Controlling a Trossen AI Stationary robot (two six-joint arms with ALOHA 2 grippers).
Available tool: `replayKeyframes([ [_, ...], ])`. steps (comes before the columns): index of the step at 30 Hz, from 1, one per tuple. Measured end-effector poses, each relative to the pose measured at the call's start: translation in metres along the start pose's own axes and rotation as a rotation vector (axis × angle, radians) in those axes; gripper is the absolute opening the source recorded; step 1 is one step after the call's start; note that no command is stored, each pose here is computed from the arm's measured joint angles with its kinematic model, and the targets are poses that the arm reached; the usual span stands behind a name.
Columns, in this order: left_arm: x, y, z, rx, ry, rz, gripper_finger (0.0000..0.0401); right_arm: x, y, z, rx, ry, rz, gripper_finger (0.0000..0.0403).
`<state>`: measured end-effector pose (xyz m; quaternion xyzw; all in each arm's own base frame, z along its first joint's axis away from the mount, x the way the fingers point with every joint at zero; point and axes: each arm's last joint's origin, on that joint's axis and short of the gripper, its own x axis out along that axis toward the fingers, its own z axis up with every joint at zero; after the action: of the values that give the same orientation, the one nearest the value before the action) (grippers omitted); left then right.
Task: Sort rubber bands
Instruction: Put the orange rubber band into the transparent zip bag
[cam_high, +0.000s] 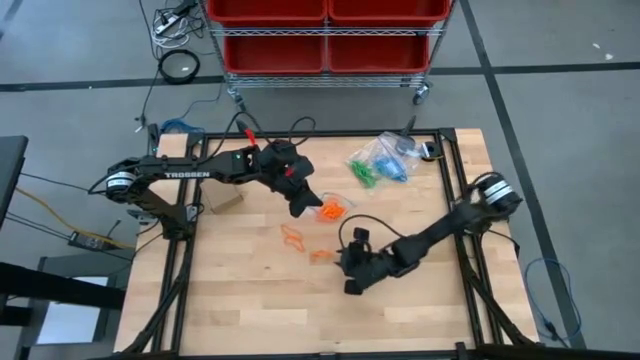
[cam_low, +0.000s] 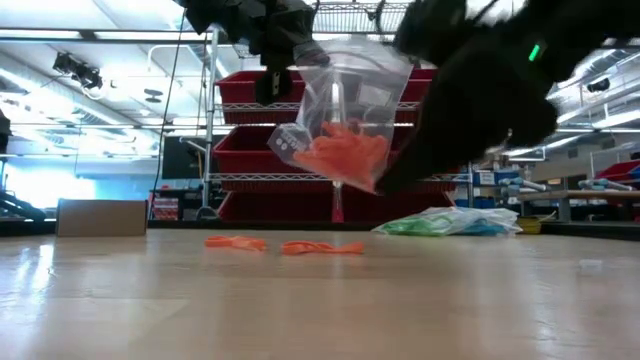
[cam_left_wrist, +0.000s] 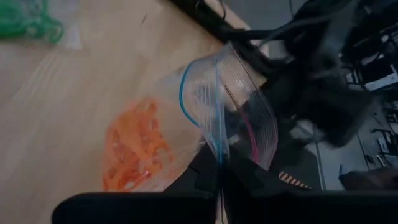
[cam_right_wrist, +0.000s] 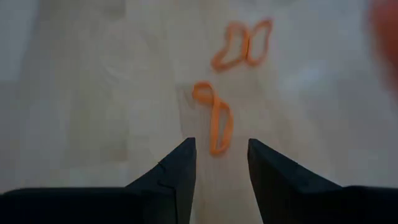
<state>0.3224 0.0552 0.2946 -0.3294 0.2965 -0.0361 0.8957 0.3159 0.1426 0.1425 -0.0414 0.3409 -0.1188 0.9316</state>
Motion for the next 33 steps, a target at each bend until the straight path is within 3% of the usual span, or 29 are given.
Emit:
replayKeyframes([
  [10,-0.001,-0.005,0.009,0.046,-0.086,-0.048,0.0017,0.063,-0.017,-0.021,0.128,0.076,0.078,0.0124],
  [12,0.000,-0.005,0.008,0.042,-0.080,-0.045,0.0017,0.066,-0.016,-0.021,0.115,0.066,0.095,0.0100],
  [15,0.000,-0.004,0.007,0.039,-0.072,-0.041,0.0017,0.064,-0.014,-0.020,0.077,0.049,0.100,0.0029],
  [18,0.000,-0.003,0.006,0.030,-0.056,-0.032,0.0017,0.061,-0.012,-0.019,0.063,0.037,0.101,0.0008],
  [24,0.000,-0.004,0.007,0.035,-0.064,-0.036,0.0017,0.036,0.000,-0.008,0.021,-0.021,0.155,0.0001],
  [33,0.000,-0.004,0.006,0.034,-0.060,-0.033,0.0017,-0.053,0.000,0.050,0.014,-0.332,0.130,0.0000],
])
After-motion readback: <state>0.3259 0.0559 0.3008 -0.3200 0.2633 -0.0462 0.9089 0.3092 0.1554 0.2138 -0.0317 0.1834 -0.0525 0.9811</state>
